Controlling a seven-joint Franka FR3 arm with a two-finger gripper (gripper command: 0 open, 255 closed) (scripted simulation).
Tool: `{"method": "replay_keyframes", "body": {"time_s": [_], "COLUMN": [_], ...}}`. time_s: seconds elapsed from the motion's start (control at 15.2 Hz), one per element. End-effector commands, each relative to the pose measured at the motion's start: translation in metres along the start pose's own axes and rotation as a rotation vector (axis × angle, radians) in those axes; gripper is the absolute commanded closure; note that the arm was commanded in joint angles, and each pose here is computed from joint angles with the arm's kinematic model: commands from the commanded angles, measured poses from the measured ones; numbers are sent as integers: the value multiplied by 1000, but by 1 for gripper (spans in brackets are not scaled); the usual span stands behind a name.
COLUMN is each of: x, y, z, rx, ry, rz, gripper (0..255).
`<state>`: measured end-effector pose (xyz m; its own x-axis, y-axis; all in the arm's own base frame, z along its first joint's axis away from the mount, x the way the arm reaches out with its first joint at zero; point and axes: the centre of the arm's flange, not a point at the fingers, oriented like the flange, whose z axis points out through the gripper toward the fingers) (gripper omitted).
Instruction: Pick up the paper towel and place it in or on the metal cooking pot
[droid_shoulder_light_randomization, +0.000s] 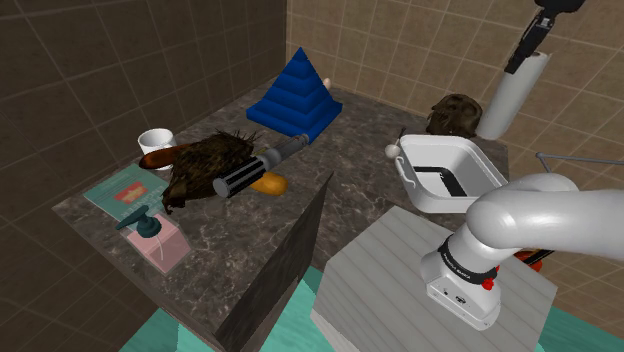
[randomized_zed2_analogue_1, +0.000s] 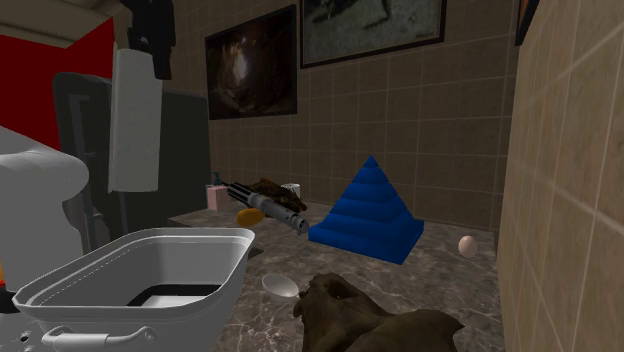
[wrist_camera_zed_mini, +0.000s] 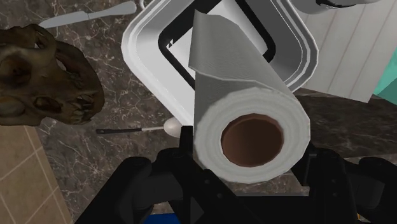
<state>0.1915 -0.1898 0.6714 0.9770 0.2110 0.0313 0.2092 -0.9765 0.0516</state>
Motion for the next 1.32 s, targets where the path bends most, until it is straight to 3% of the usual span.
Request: {"method": "replay_keyframes", "body": {"time_s": [0.0, 1.25], "x": [0, -3], "y": [1, -4], "z": [11, 111], "rx": [0, 0], "ry": [0, 0], "rz": [0, 0], "gripper": [255, 255]}}
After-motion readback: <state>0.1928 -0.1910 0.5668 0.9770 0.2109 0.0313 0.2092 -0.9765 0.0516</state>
